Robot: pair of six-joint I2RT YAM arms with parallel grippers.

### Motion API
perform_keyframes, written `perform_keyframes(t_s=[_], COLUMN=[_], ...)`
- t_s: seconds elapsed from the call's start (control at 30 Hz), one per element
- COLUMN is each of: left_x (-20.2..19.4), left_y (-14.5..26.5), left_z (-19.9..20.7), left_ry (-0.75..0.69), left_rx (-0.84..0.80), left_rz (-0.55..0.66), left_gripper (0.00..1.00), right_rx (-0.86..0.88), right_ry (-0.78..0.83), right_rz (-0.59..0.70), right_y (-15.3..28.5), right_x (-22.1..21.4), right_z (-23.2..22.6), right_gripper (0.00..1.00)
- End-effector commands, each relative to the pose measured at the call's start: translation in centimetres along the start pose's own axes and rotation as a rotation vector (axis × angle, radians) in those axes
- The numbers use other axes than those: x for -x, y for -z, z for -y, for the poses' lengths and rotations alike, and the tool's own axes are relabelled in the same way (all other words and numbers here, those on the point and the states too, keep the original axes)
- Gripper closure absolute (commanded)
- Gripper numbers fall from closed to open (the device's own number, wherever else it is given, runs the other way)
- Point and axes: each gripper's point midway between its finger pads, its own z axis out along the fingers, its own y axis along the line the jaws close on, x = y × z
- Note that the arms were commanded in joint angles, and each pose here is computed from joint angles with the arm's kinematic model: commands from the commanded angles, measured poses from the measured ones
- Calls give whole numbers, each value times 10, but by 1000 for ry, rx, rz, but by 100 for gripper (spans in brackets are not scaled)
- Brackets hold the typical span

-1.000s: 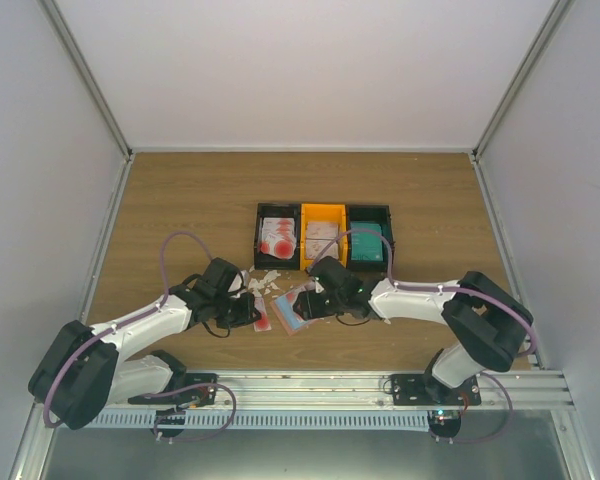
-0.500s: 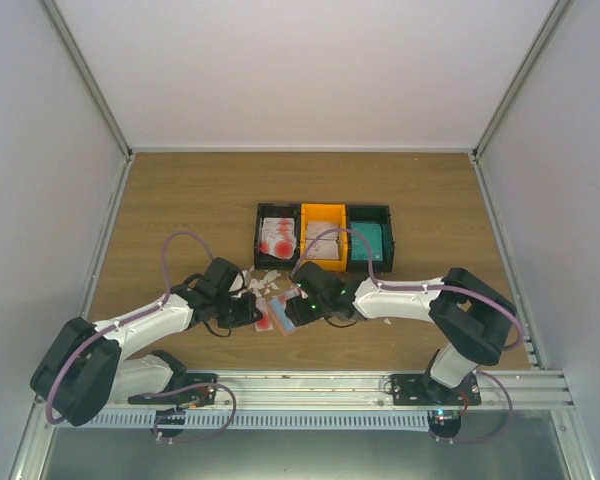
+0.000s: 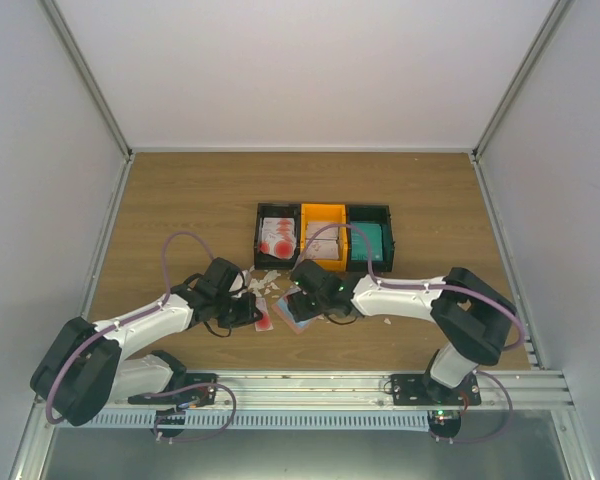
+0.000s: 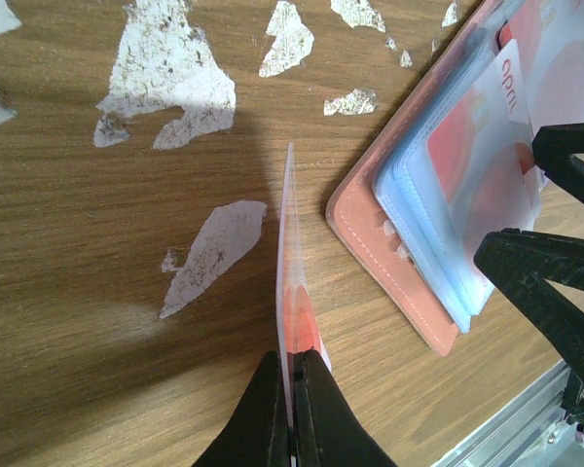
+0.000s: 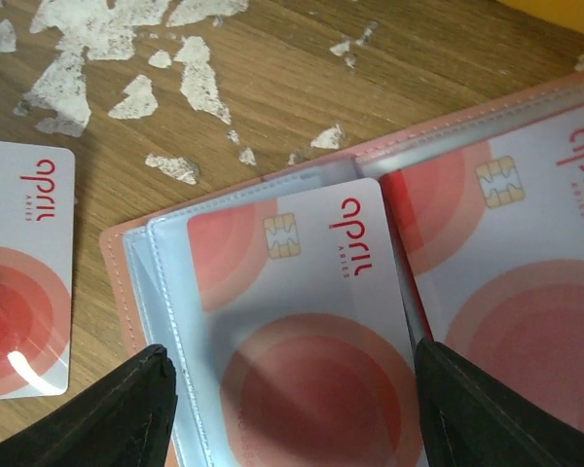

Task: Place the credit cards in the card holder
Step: Insert the credit card into the card holder.

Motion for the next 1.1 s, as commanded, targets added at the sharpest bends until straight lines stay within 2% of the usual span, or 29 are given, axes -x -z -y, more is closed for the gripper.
perform_keyframes(t_s=[0.0, 0.23, 0.47, 0.63, 0.77, 1.07], left_x=[-3, -5, -1, 11, 17, 15], left_y=[-3, -7, -7, 4, 17, 26], left_z=[-11, -13, -12, -20, -18, 7], left_ry=[-2, 2, 1, 29, 36, 23], left_rx=[46, 46, 53, 126, 126, -17], left_rz=[3, -6, 2, 82, 142, 163], left_gripper=[100, 100, 100, 100, 100, 100], right_rx=[46, 110, 128, -20, -104, -197], right_ry=[62, 104, 85, 10, -15, -69], right_rz=[-16, -63, -30, 71, 142, 71], right_y=[-6, -11, -3, 13, 31, 16], right_x=[2, -7, 1, 19, 28, 15], right_z=[-15, -27, -32, -6, 16, 64], right_gripper=[34, 37, 37, 34, 33, 34])
